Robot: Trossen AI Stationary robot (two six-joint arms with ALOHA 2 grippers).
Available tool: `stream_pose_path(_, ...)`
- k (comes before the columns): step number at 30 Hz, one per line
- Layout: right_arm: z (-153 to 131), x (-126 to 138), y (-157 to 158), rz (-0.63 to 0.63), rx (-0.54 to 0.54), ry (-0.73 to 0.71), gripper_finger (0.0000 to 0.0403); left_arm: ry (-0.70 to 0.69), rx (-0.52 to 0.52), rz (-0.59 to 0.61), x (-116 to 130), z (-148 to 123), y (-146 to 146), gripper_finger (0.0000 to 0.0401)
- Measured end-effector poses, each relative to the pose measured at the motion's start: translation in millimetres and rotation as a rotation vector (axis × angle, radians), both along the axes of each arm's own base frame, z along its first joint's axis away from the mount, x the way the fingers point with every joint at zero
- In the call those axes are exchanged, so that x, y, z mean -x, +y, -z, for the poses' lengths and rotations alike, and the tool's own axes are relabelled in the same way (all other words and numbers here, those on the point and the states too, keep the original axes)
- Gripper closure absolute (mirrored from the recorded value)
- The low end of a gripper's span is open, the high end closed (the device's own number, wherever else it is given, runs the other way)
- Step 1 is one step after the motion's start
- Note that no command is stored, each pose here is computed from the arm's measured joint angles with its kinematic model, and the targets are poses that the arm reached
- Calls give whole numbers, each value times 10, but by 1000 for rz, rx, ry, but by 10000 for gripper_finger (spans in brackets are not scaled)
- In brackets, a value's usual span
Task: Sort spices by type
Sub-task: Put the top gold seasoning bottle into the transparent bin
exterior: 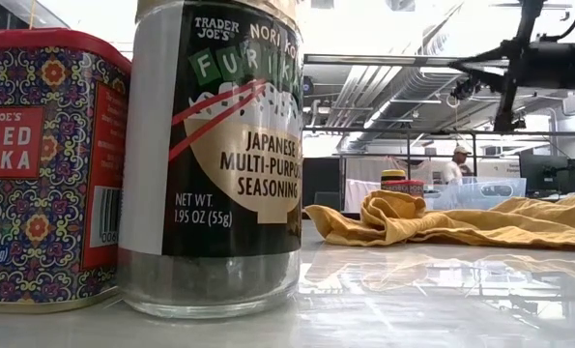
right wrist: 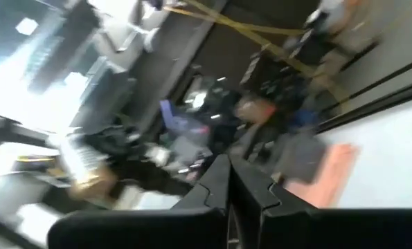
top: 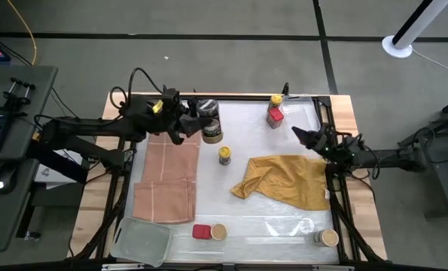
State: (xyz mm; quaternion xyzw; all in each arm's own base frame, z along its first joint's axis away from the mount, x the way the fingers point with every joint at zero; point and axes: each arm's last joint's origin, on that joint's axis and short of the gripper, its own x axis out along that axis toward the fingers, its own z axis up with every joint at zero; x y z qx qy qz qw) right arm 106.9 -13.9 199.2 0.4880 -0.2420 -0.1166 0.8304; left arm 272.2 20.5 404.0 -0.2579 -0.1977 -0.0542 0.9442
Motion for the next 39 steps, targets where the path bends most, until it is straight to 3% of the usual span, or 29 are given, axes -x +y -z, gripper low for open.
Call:
stream_pose_path(4, -284, -195, 38, -54, 73, -34, 402, 26, 9, -22, -64, 61, 70, 152)
stream_pose_path(7, -627, -492, 65, -88, 177, 22, 402, 51, 50, -36, -131, 130, 156, 152)
stream_pose_path(13, -1064, -1237, 56, -131, 304, 372, 383, 67, 157, -78, -173, 206, 399, 152)
stream_pose_path(19, -1414, -1777, 18, -273, 409, 725, 271, 44, 312, -92, -120, 206, 614, 152)
stream_pose_path(26, -1857, -2200, 151, -337, 874, 1045, 119, 0, 535, -65, -53, 205, 817, 152)
stream_pose_path(32, -2047, -2410, 298, -86, 1086, 1405, 83, -89, 681, -77, 11, 171, 938, 149)
stream_pose_path(39, -2164, -2777, 526, 293, 1325, 1593, 82, -169, 805, -128, 33, 168, 986, 147)
